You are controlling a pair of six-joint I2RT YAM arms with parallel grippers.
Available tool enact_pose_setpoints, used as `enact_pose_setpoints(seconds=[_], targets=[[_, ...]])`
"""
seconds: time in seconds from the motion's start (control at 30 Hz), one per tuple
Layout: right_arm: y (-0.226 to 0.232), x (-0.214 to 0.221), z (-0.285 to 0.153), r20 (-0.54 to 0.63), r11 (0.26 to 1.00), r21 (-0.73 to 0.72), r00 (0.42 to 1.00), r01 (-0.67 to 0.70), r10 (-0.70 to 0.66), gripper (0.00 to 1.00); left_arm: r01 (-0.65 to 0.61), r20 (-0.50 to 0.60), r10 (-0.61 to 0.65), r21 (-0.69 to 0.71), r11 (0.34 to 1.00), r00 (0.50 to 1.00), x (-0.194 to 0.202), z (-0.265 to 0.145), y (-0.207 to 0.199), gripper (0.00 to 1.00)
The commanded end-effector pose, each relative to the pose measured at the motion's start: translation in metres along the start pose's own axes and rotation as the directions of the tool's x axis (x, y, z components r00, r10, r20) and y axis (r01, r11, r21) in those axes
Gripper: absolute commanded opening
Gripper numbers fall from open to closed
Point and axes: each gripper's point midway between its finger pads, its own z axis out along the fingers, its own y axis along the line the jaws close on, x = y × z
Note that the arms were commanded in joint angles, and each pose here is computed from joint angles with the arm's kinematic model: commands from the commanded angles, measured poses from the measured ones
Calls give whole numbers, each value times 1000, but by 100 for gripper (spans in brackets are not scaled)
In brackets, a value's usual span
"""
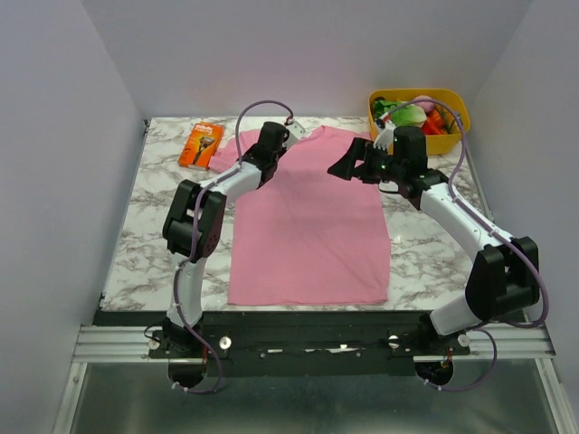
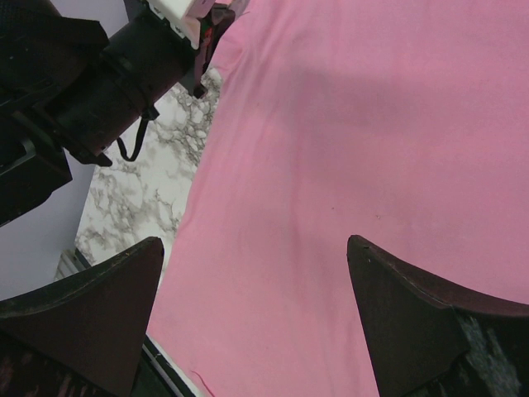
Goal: Pin the brooch onto the clothing
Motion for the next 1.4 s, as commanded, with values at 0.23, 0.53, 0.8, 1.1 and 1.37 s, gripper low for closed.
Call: enact_pose_setpoints(seconds=[0.23, 0.53, 0.8, 1.1, 1.37], targets=[[-20, -4, -5, -5, 1000, 24, 1000, -17, 17, 100, -61, -109, 48, -118, 991, 993, 11, 21, 3, 0], [-27, 2, -1, -32, 999, 14, 999, -38, 39, 100, -73, -196, 48, -122, 990, 979, 34, 37, -10, 0], [-28, 4, -1, -40, 999, 9, 998, -44, 45, 100, -74, -255, 37, -135, 988, 966, 48, 45, -16, 0], [-28, 7, -1, -49, 999, 3, 997, -52, 52, 100, -83, -282, 38, -148, 986, 959, 49, 46, -25, 0], [-29, 8, -3, -50, 999, 3, 998, -50, 50, 100, -104, -282, 55, -162, 981, 958, 34, 47, -35, 0]])
